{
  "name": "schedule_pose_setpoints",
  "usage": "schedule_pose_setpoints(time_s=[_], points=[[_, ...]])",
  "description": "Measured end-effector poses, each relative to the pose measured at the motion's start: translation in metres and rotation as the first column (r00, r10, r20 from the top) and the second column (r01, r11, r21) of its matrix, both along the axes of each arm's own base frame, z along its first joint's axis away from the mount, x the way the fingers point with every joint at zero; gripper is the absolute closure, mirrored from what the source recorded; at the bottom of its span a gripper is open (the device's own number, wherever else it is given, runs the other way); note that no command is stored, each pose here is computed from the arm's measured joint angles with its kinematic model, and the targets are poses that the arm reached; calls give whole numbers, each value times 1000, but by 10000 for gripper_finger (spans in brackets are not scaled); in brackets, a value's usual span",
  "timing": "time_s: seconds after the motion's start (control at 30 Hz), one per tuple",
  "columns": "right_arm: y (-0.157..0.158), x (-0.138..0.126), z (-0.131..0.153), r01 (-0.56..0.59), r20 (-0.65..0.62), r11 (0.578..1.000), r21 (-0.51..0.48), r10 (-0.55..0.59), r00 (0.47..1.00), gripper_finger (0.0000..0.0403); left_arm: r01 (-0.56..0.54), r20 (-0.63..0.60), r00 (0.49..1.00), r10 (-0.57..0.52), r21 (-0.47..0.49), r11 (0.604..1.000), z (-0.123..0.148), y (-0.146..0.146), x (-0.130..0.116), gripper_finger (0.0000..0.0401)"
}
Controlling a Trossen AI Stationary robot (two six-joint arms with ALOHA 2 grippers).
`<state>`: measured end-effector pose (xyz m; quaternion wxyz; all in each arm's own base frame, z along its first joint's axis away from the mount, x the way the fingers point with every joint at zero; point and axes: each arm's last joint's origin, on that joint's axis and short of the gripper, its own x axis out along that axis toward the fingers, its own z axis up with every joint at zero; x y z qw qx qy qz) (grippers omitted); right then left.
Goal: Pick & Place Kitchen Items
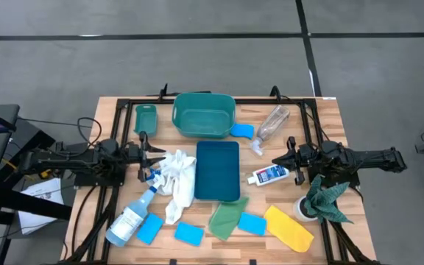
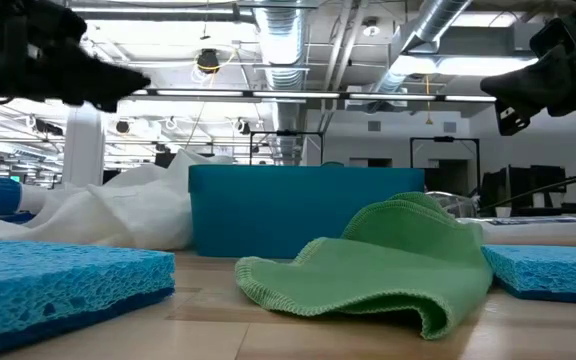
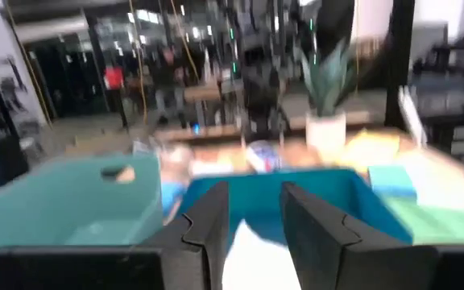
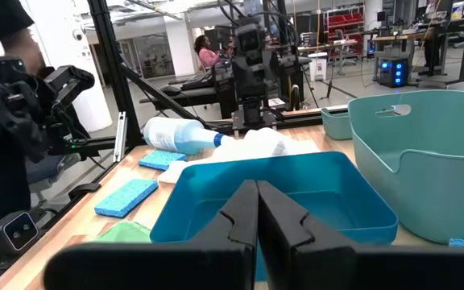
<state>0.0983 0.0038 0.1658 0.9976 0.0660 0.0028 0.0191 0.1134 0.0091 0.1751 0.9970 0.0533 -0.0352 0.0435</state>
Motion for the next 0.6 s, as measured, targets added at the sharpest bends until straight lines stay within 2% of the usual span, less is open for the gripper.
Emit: schedule_pose_setpoints(time_s=[0.1, 0.23, 0.27, 0.3, 0.4, 0.5, 0.6], points=[[0, 0, 0, 0, 0, 1000, 0, 0, 1000, 403, 34, 110, 994, -17, -155, 987, 9, 0, -1, 293], [0, 0, 0, 0, 0, 1000, 0, 0, 1000, 403, 102, 244, 970, -19, -332, 938, 20, 0, -4, 293], [0, 0, 0, 0, 0, 1000, 0, 0, 1000, 403, 134, 278, 960, -22, -392, 910, 23, 0, -4, 293], [0, 0, 0, 0, 0, 1000, 0, 0, 1000, 403, 179, 315, 949, -25, -471, 864, 25, 0, -5, 293], [0, 0, 0, 0, 0, 1000, 0, 0, 1000, 403, 261, 389, 921, 24, -662, 703, 30, 1, -7, 293], [0, 0, 0, 0, 0, 1000, 0, 0, 1000, 403, 221, 421, 896, 141, -698, 682, 32, 4, -9, 293], [0, 0, 0, 0, -1, 1000, 0, 0, 1000, 403, 234, 477, 852, 216, -716, 658, 38, 6, -12, 293]])
